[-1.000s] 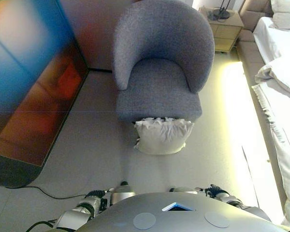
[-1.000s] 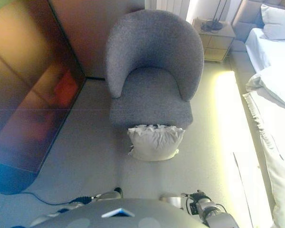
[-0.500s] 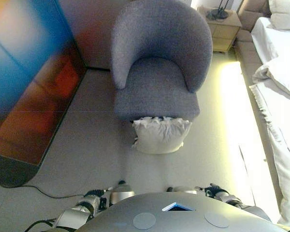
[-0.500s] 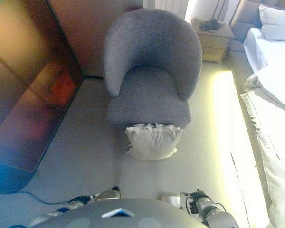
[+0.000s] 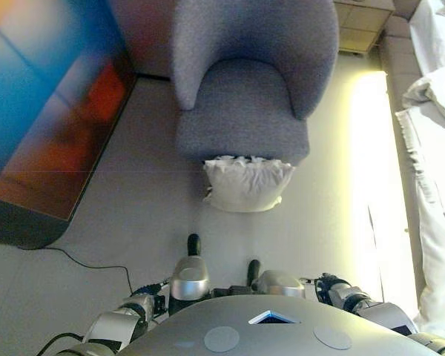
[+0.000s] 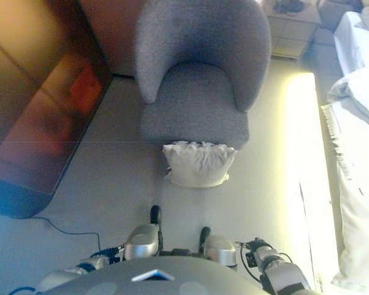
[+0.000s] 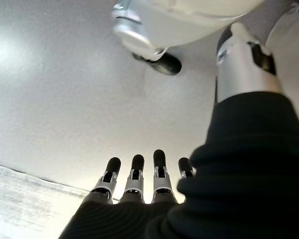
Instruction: Pick up the cushion and take it to the sofa
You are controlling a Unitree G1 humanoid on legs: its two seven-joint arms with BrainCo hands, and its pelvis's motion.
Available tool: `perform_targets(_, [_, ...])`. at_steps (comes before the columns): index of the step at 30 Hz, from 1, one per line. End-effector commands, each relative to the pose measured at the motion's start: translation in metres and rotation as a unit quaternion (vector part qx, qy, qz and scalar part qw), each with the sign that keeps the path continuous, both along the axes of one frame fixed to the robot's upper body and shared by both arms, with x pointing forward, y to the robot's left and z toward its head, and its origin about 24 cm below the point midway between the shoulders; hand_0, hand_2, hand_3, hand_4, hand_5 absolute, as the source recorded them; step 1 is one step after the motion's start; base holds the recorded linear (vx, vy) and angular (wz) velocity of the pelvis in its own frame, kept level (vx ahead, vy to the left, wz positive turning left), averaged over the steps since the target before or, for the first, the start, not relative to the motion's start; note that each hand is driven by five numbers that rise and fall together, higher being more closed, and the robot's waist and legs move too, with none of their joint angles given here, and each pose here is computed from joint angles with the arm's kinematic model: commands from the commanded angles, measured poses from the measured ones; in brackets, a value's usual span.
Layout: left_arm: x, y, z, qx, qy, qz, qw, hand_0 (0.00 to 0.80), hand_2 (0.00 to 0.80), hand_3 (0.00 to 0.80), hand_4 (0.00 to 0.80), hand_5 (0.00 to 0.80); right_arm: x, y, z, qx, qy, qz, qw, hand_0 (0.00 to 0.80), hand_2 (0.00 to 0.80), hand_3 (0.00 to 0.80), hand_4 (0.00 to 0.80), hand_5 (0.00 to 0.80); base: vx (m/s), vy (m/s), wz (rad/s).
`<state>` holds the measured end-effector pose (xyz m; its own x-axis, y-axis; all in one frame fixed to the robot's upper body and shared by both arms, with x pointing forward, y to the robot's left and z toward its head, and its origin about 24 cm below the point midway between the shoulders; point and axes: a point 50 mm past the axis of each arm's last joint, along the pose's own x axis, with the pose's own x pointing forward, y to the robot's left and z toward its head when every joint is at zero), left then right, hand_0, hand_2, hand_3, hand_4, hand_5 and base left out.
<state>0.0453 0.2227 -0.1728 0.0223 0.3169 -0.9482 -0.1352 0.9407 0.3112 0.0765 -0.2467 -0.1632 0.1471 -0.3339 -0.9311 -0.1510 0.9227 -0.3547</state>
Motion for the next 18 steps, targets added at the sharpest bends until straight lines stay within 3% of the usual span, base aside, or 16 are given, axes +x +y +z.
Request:
perform_targets(1, [-0.016, 0.009, 0.001, 0.016, 0.010, 0.015, 1.000, 0.000, 0.000, 0.000, 0.000, 0.000, -0.004, -0.007, 0.001, -0.018, 0.022, 0.018, 0.999, 0.000, 0.000, 0.000, 0.000, 0.000, 0.470, 0.104, -0.67])
perform_targets(5, [-0.023, 0.009, 0.000, 0.013, 0.026, 0.025, 0.999, 0.000, 0.000, 0.000, 0.000, 0.000, -0.011, -0.006, 0.000, -0.021, 0.038, 0.014, 0.999, 0.000, 0.000, 0.000, 0.000, 0.000, 0.547, 0.183, -0.59])
perform_targets(10, [-0.019, 0.013, 0.002, 0.018, 0.029, 0.009, 0.999, 0.000, 0.000, 0.000, 0.000, 0.000, -0.013, -0.002, -0.001, -0.014, 0.035, -0.006, 0.999, 0.000, 0.000, 0.000, 0.000, 0.000, 0.469, 0.229, -0.04])
perform_targets(14, [0.002, 0.025, 0.006, 0.033, 0.002, -0.012, 0.999, 0.000, 0.000, 0.000, 0.000, 0.000, -0.002, 0.005, -0.002, -0.009, 0.006, -0.003, 1.000, 0.000, 0.000, 0.000, 0.000, 0.000, 0.378, 0.200, -0.41])
perform_targets(18, [0.022, 0.035, 0.012, 0.045, -0.012, -0.029, 0.998, 0.000, 0.000, 0.000, 0.000, 0.000, 0.015, 0.008, 0.001, -0.002, -0.028, -0.015, 1.000, 0.000, 0.000, 0.000, 0.000, 0.000, 0.344, 0.113, -0.03])
